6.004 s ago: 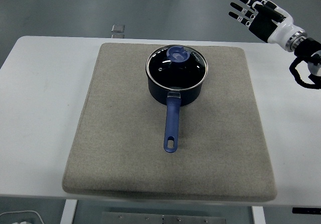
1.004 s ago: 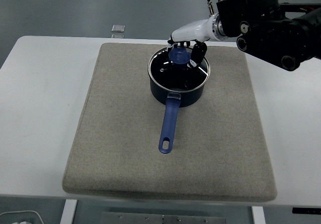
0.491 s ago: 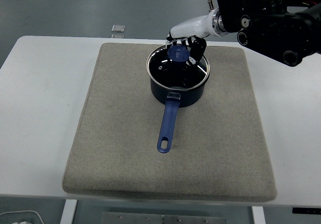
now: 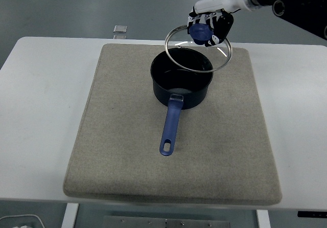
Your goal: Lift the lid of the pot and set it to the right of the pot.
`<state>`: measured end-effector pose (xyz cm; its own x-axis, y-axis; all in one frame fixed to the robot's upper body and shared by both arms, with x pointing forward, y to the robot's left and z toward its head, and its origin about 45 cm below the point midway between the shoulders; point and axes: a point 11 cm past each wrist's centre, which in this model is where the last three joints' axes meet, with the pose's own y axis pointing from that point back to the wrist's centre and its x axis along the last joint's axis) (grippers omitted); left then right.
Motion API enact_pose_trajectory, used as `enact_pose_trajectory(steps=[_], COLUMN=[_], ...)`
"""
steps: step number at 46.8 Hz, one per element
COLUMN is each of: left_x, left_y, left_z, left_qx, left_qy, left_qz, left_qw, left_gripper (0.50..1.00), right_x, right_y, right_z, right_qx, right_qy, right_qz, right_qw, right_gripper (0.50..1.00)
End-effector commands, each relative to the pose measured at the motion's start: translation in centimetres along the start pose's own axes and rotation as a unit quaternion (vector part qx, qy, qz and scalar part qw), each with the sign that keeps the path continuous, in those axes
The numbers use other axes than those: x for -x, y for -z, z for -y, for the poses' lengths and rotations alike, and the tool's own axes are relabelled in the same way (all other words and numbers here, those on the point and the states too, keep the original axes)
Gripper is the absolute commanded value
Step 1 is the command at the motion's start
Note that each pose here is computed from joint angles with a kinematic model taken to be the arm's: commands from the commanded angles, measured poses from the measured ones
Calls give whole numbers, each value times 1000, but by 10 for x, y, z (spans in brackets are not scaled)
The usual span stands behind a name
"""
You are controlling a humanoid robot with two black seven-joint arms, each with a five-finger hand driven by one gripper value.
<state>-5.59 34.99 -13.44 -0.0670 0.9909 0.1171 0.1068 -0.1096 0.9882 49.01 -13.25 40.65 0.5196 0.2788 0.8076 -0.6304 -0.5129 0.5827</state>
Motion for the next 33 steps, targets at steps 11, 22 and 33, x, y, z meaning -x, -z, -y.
enact_pose_trajectory(steps=[11, 22, 33], left_x=[1, 0, 0], left_y=[0, 0, 0], left_z=[0, 0, 0], left_qx=[0, 0, 0], left_qy=[1, 0, 0], left_qz=[0, 0, 0], left_qw=[1000, 1000, 1000], left_gripper=[1000, 1000, 1000], right_x=[12, 40, 78], right_y=[-61, -91, -106], right_z=[-35, -42, -30], right_qx=[47, 60, 64], right_qy=[-9, 5, 14], right_qz=[41, 59, 77], right_qw=[998, 996, 995], right_gripper=[500, 500, 500])
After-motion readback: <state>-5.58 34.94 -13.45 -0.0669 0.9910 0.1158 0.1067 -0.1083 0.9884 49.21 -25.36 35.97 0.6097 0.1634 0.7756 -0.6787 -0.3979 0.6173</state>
